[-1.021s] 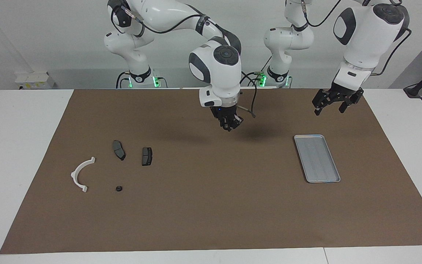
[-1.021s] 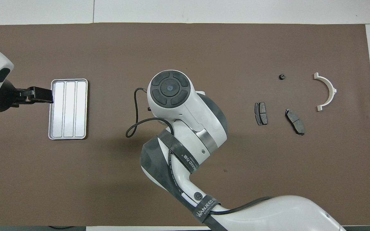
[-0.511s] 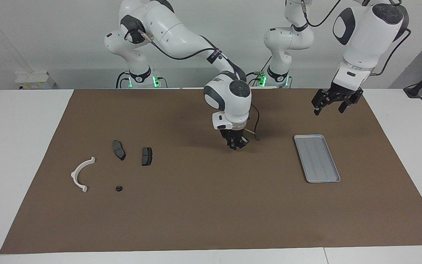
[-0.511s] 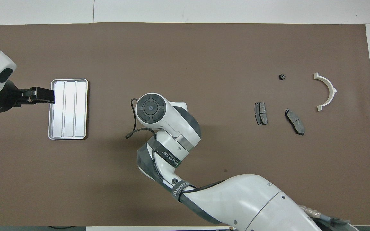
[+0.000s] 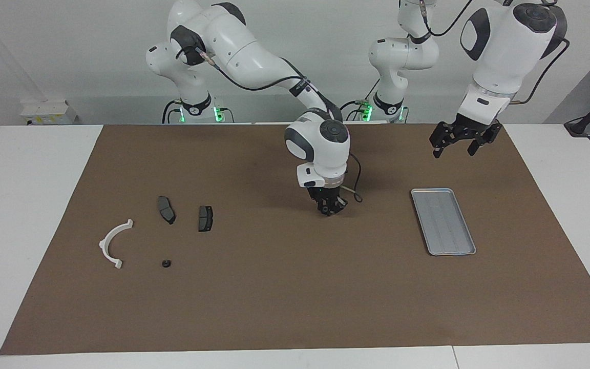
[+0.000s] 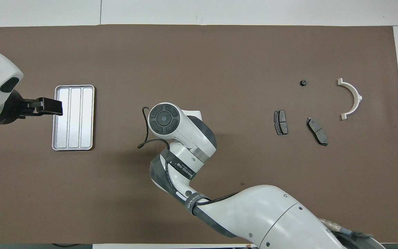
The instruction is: Pick bearing gear from pile to tray
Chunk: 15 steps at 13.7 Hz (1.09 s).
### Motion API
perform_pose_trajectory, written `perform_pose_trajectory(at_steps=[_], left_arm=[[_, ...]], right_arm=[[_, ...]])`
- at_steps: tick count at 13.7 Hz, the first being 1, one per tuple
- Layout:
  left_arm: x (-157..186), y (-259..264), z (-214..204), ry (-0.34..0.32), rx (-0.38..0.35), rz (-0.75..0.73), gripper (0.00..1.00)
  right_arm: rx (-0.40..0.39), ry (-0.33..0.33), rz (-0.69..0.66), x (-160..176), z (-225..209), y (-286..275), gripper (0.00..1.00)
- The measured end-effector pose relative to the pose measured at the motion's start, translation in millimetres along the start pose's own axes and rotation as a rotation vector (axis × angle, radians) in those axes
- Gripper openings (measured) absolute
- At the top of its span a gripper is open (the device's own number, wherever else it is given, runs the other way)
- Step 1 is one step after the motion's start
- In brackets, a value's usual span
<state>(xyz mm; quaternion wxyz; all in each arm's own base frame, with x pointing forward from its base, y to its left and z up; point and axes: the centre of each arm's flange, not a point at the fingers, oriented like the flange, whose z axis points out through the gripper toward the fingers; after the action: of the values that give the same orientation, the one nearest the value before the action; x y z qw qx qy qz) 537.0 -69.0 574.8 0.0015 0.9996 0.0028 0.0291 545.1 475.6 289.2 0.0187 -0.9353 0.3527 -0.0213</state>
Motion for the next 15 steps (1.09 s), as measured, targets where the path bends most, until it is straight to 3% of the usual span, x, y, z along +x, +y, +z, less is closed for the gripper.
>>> perform_pose_trajectory(at_steps=[3,5,7,9,12,15], left_arm=[[-1,1,-1,0.003,-0.001,0.001,1.00],[-3,13,-2,0.002,-0.004,0.015,1.00],[-12,55,3,-0.010,-0.009,0.007,1.00],[-35,130,20,-0.030,-0.008,-0.017,1.00],[-63,239,83,-0.051,-0.001,-0.023,1.00],[-63,288,160,-0.053,-0.002,-0.025,1.00]], right_arm=[[-0.050,0.014,0.036,27,-14,4,0.77],[-0.082,0.021,0.020,84,-55,14,1.00],[-0.093,-0.003,-0.075,163,-105,45,1.00],[-0.115,-0.036,-0.175,244,-136,96,1.00],[-0.111,-0.058,-0.282,345,-116,171,1.00],[-0.092,-0.047,-0.280,399,-69,231,1.00]])
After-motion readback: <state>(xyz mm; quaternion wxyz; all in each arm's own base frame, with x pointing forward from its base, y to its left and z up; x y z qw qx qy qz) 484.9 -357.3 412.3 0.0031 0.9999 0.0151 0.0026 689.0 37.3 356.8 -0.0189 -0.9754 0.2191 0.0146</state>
